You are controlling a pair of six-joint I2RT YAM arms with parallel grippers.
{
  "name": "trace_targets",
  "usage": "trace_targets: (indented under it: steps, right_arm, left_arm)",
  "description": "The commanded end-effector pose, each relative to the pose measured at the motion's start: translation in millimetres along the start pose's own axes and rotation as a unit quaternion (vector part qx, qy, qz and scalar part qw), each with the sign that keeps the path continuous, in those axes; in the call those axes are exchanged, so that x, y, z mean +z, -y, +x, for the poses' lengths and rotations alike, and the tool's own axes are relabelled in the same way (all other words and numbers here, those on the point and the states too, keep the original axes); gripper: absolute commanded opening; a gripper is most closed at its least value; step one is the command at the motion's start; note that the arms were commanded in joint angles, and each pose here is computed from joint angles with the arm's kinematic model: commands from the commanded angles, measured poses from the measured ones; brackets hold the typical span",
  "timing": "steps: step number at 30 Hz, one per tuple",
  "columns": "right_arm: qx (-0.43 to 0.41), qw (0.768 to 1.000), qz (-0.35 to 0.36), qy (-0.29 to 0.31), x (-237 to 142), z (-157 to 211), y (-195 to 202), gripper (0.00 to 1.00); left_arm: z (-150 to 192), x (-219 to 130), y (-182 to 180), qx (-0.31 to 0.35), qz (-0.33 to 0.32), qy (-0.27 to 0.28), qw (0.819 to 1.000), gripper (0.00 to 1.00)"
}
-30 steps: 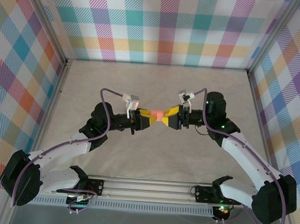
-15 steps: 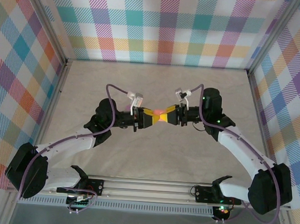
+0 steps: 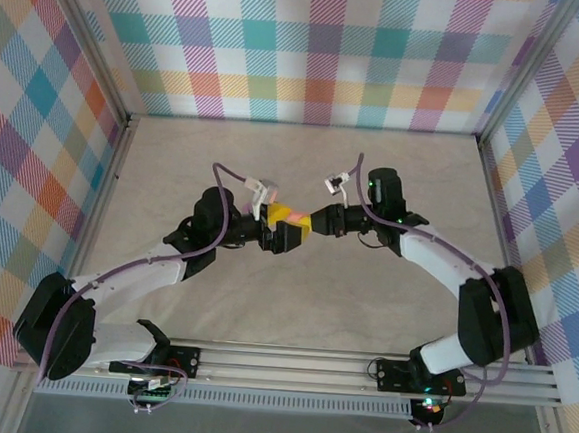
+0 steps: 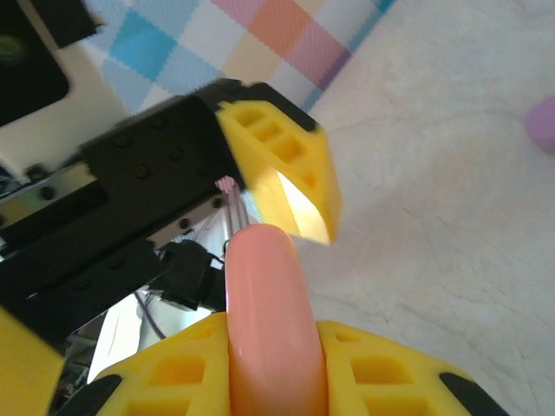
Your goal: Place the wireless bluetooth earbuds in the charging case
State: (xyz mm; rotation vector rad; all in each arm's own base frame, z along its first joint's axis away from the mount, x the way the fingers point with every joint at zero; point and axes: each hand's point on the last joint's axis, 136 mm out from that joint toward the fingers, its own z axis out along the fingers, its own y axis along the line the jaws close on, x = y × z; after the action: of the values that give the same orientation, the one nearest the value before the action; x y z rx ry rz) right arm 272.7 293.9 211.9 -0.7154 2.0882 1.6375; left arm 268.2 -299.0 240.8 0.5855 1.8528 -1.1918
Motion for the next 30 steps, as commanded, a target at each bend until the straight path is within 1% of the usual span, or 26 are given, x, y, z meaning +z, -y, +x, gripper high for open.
trace_targets:
  steps: [1,4,6,10,13,15,18,22,24,25,26,27,29,30]
  right_arm:
    - [0.043,0.999,0.017,0.002,2,-7,27,0.11]
    - [0.098,0.994,0.047,-0.01,7,-1,67,0.12]
    - [0.143,0.986,0.077,-0.035,15,11,100,0.12]
    - [0.223,0.965,0.109,-0.081,31,32,150,0.11]
    - [0.261,0.951,0.131,-0.101,38,42,176,0.11]
    - [0.265,0.946,0.153,-0.109,38,44,185,0.13]
    - [0.257,0.936,0.203,-0.128,33,48,193,0.19]
    - [0.249,0.924,0.253,-0.143,22,50,195,0.42]
    - [0.241,0.922,0.269,-0.141,15,47,191,0.54]
    - [0.235,0.921,0.279,-0.138,11,45,188,0.62]
    - [0.228,0.92,0.287,-0.135,8,42,185,0.77]
    - [0.219,0.92,0.296,-0.131,2,39,181,0.99]
    - [0.2,0.919,0.318,-0.118,-9,31,174,1.0]
    - [0.185,0.918,0.335,-0.107,-18,25,170,1.0]
  left_arm:
    - [8,-5,-44,0.013,-0.114,-0.009,0.993,1.0]
    - [23,-18,-76,0.012,-0.196,-0.016,0.98,1.0]
    - [34,-27,-91,0.011,-0.236,-0.026,0.971,1.0]
    - [50,-38,-101,0.014,-0.263,-0.042,0.964,1.0]
    - [55,-45,-104,0.018,-0.276,-0.045,0.96,1.0]
    - [57,-49,-106,0.024,-0.285,-0.048,0.957,1.0]
    - [59,-54,-109,0.031,-0.297,-0.053,0.953,1.0]
    - [57,-60,-112,0.04,-0.31,-0.052,0.949,1.0]
    - [54,-65,-115,0.047,-0.325,-0.051,0.943,1.0]
    - [51,-68,-118,0.052,-0.336,-0.05,0.939,1.0]
    - [49,-73,-122,0.056,-0.347,-0.049,0.935,1.0]
    - [46,-78,-126,0.059,-0.361,-0.048,0.93,1.0]
    - [38,-92,-138,0.064,-0.395,-0.041,0.915,1.0]
    - [34,-102,-146,0.068,-0.418,-0.035,0.905,1.0]
